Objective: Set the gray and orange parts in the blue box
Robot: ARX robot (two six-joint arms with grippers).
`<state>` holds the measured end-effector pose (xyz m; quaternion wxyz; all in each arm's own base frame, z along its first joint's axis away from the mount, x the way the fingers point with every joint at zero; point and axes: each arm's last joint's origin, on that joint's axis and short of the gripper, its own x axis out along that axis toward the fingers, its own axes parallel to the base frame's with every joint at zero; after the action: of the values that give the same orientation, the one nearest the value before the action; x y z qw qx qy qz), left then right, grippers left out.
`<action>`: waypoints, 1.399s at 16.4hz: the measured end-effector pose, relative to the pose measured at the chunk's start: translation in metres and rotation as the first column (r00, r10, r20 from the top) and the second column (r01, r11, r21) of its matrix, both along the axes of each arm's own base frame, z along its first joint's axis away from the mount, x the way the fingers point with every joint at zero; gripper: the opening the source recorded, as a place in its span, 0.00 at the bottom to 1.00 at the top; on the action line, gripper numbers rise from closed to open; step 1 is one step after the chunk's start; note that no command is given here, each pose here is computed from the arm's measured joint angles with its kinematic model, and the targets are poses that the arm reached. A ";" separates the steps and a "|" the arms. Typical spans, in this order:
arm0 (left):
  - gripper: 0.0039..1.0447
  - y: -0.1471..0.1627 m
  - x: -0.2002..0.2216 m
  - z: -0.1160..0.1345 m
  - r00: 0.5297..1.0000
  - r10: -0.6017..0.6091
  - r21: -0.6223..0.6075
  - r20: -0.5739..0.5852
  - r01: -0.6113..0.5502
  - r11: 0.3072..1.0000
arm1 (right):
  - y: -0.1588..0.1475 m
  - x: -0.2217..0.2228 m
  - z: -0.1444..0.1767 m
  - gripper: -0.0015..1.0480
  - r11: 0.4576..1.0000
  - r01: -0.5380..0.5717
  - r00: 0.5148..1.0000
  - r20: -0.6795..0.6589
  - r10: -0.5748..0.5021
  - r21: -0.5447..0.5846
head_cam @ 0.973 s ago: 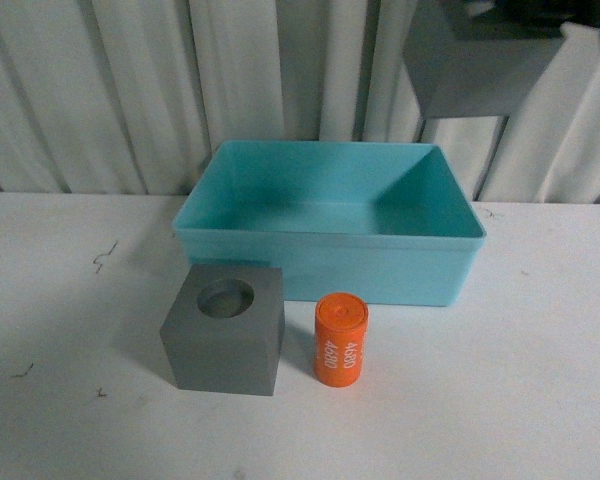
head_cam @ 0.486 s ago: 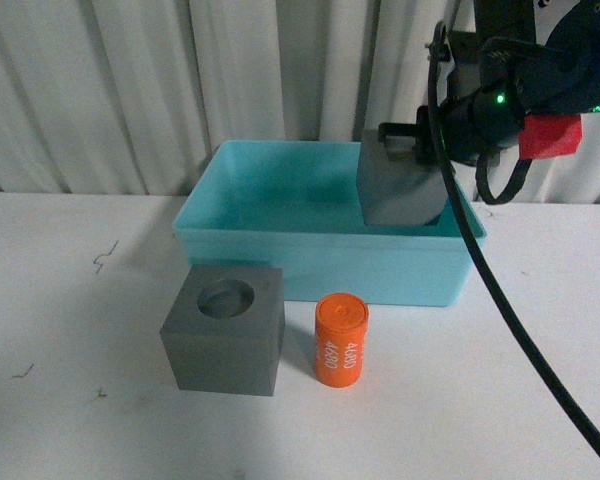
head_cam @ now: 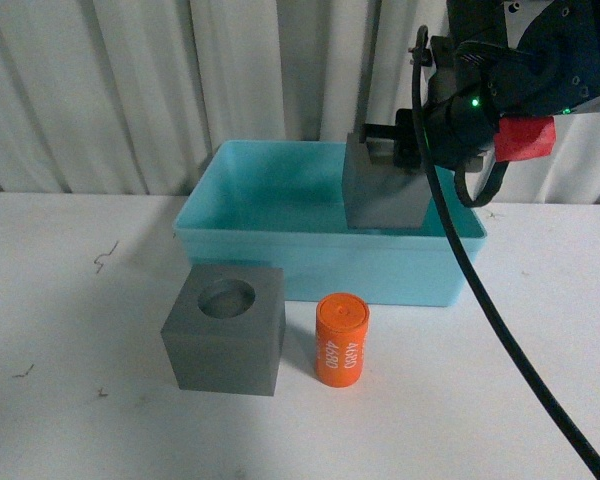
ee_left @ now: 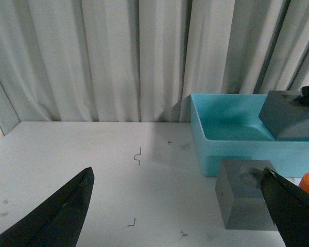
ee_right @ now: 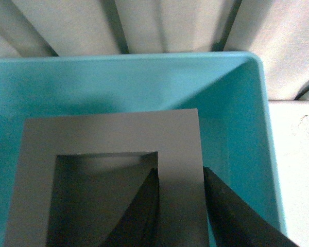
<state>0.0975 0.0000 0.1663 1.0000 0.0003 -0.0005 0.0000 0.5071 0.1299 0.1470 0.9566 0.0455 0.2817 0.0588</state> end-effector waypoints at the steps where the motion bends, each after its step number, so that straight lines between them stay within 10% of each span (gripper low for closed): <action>1: 0.94 0.000 0.000 0.000 1.000 0.000 0.000 0.000 0.000 1.000 | 0.002 0.000 0.000 0.35 1.000 0.000 1.000 0.007 0.000 0.000; 8: 0.94 0.000 0.000 0.000 1.000 0.001 0.000 0.000 -0.001 1.000 | -0.023 -0.022 0.036 0.96 0.996 0.082 0.984 0.156 -0.084 0.020; 13: 0.94 0.000 0.000 0.000 1.000 0.000 0.000 0.000 0.000 1.000 | -0.091 -0.129 0.145 0.94 0.973 0.183 0.903 0.366 -0.224 0.143; 18: 0.94 0.000 0.000 0.000 1.000 0.001 0.000 0.000 -0.001 1.000 | -0.118 -0.281 0.071 0.94 0.885 0.407 0.913 -0.071 -0.402 0.224; 20: 0.94 0.000 0.000 0.000 1.000 0.000 0.000 0.000 0.000 1.000 | -0.124 -0.290 0.077 0.77 0.940 0.198 0.907 0.311 -0.283 0.278; 21: 0.94 0.000 0.000 0.000 1.000 0.000 0.000 0.000 0.000 1.000 | -0.131 -0.311 0.066 0.56 0.984 0.150 0.844 0.506 -0.175 0.092; 23: 0.94 0.000 0.000 0.000 1.000 0.000 0.000 0.000 0.000 1.000 | -0.130 -0.325 0.055 0.34 0.990 0.141 0.839 0.532 -0.116 -0.007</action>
<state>0.0975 0.0000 0.1662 1.0000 0.0003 -0.0003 0.0002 0.1822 -0.0001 0.2024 0.9997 0.0245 0.0042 -0.0018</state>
